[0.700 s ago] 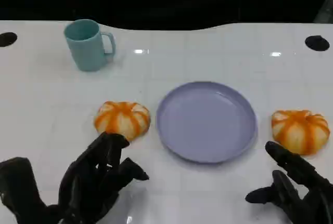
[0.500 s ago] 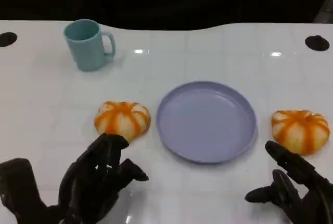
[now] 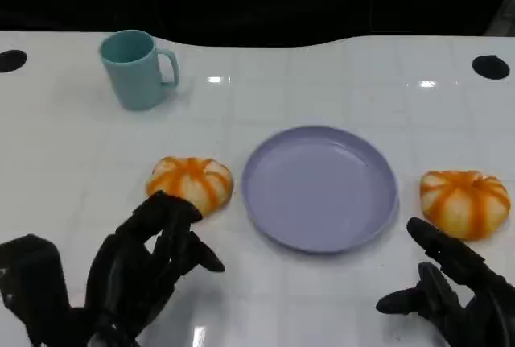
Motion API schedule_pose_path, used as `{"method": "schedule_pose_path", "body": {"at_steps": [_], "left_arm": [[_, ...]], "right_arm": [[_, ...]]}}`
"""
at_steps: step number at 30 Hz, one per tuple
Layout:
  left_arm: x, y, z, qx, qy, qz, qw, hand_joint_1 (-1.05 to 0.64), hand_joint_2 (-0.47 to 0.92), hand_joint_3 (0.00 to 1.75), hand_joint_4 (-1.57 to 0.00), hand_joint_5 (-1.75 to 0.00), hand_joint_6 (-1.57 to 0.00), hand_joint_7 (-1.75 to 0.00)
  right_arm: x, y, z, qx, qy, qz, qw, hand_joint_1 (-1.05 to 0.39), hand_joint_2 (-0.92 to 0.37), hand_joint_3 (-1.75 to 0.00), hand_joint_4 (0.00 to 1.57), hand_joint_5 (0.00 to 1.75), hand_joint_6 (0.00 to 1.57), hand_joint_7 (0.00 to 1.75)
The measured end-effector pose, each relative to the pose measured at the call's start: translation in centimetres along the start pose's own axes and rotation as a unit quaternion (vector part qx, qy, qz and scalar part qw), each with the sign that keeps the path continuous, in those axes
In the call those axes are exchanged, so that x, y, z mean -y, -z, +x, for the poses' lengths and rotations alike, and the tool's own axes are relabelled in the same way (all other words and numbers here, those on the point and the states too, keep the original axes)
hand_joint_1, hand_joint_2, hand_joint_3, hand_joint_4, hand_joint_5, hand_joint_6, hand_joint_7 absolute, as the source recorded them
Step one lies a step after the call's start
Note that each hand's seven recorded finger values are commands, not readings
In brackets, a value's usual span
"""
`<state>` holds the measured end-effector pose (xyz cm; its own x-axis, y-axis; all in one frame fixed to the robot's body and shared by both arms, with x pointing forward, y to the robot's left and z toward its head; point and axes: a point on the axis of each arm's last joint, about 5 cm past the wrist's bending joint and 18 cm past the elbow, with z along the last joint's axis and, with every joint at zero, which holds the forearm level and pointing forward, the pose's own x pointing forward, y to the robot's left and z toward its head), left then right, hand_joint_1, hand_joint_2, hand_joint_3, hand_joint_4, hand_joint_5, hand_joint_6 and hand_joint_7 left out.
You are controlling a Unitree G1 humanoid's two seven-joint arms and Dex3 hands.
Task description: Grasp the bread from the table and place it into the plate.
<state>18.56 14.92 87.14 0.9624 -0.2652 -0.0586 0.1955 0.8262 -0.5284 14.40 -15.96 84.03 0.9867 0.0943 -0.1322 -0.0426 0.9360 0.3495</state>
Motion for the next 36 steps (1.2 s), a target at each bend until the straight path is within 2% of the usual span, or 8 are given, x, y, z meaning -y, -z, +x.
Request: {"method": "schedule_pose_path", "body": {"at_steps": [4, 9, 12, 14, 19, 26, 31, 36], "left_arm": [[0.0, -0.5, 0.5, 0.03, 0.007, 0.06, 0.998, -0.5, 0.92, 0.55, -0.61, -1.73, -0.47, -1.42], [-0.4, -2.1, 0.9, 0.083, 0.043, 0.223, 0.97, -0.47, 0.92, 0.32, -0.43, -1.15, -0.48, -0.67], [-0.3, -3.6, 1.3, 0.105, 0.06, 0.35, 0.929, -0.46, 0.92, 0.29, -0.41, -1.01, -0.49, -0.5], [-0.2, -4.3, 1.6, 0.12, 0.065, 0.407, 0.903, -0.48, 0.92, 0.16, -0.25, -0.84, -0.42, -0.32], [-0.1, -5.9, 2.1, 0.121, 0.074, 0.542, 0.828, -0.49, 0.87, 0.04, -0.05, -0.55, -0.29, -0.12], [0.9, -9.2, 3.8, 0.061, 0.105, 0.733, 0.669, -0.44, 0.78, 0.0, 0.0, -0.18, -0.18, -0.01], [1.8, -9.3, 4.9, 0.021, 0.121, 0.786, 0.606, -0.35, 0.74, 0.0, 0.0, -0.15, -0.2, -0.01], [2.0, -8.9, 5.9, -0.005, 0.123, 0.806, 0.579, -0.34, 0.76, 0.01, -0.01, -0.15, -0.19, 0.0]], "right_arm": [[-0.03, 0.0, 0.0, 0.0, 0.0, -0.001, 1.0, -0.76, -0.92, -0.3, 0.84, 0.95, 1.18, 0.03], [-0.09, 0.0, 0.0, 0.0, 0.0, 0.003, 1.0, -0.75, -0.92, -0.3, 0.85, 0.95, 1.18, 0.04], [-0.16, 0.0, 0.1, 0.001, -0.001, 0.003, 1.0, -0.75, -0.92, -0.3, 0.86, 0.95, 1.19, 0.04], [-0.16, 0.0, 0.1, 0.001, -0.001, 0.003, 1.0, -0.75, -0.92, -0.3, 0.86, 0.95, 1.19, 0.04], [-0.16, 0.0, 0.1, 0.002, -0.001, 0.006, 1.0, -0.75, -0.92, -0.3, 0.86, 0.94, 1.19, 0.04], [-0.18, -0.1, 0.2, 0.001, -0.001, 0.007, 1.0, -0.75, -0.92, -0.3, 0.86, 0.93, 1.18, 0.04], [-0.18, -0.1, 0.2, 0.0, -0.001, 0.007, 1.0, -0.76, -0.92, -0.28, 0.87, 0.92, 1.19, 0.04], [-0.22, -0.2, 0.2, -0.003, -0.001, 0.008, 1.0, -0.76, -0.92, -0.29, 0.87, 0.91, 1.19, 0.04]]}}
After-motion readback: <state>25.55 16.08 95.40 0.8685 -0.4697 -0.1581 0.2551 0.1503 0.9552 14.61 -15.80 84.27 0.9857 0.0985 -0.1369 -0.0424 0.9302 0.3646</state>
